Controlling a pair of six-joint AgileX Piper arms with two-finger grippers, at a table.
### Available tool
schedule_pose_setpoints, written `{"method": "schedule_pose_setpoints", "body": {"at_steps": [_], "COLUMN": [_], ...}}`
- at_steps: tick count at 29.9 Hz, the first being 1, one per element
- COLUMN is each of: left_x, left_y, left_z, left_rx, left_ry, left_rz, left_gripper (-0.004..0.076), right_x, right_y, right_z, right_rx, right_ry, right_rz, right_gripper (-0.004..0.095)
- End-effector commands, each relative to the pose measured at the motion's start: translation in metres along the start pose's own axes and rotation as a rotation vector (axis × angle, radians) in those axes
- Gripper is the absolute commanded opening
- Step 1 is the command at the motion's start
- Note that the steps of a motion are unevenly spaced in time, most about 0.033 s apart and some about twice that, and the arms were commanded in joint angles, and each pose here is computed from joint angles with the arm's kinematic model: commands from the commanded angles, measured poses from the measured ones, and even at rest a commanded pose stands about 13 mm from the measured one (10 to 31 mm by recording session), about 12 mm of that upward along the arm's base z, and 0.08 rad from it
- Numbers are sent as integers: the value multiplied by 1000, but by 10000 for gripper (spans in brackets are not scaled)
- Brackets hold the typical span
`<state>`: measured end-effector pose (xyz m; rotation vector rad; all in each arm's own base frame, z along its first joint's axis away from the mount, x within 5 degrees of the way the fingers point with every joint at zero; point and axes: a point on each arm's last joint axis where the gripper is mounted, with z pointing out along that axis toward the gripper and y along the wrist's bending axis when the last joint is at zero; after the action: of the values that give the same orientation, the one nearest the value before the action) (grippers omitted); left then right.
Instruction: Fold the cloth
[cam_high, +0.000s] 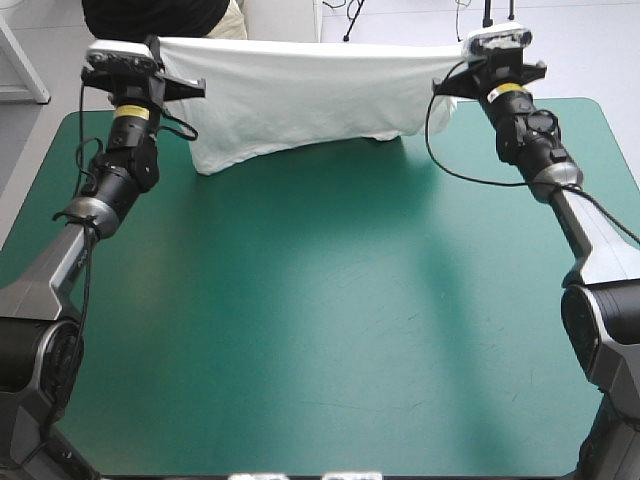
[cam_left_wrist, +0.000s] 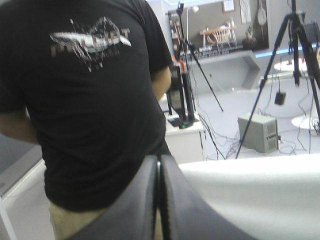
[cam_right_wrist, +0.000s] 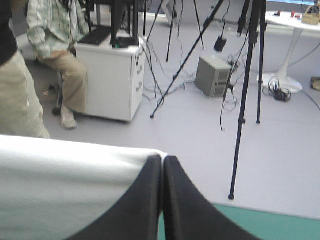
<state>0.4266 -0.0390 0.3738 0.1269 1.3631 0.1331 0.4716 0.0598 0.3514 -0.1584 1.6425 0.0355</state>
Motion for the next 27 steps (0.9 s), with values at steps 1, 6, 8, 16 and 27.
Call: {"method": "schedule_pose_setpoints", "body": {"at_steps": [1,6,8,16,27], "left_x": [-10,27,34,46,45], "left_y": [1,-22,-28,-31,-45], "left_z": [-15,-35,-45,-93,-158], "left_rx": [-46,17,39,128,440], "left_ry": [-116,2,34,414,908], "left_rz": [-22,-15,-13,-175,-175], "left_gripper": [-9,-9,-9,-9,-9], "right_x": [-16,20,26,62,79], "right_y": [-4,9,15,20,32], "right_z": [-20,-40,-54,-124,-200], "right_rx": [19,-30,-54,-89,-126], "right_ry": [-110,-12,11,165,550], "right_rz": [-28,-23,-39,-36,1], "right_gripper": [-18,-18,-17,-17,-18]}}
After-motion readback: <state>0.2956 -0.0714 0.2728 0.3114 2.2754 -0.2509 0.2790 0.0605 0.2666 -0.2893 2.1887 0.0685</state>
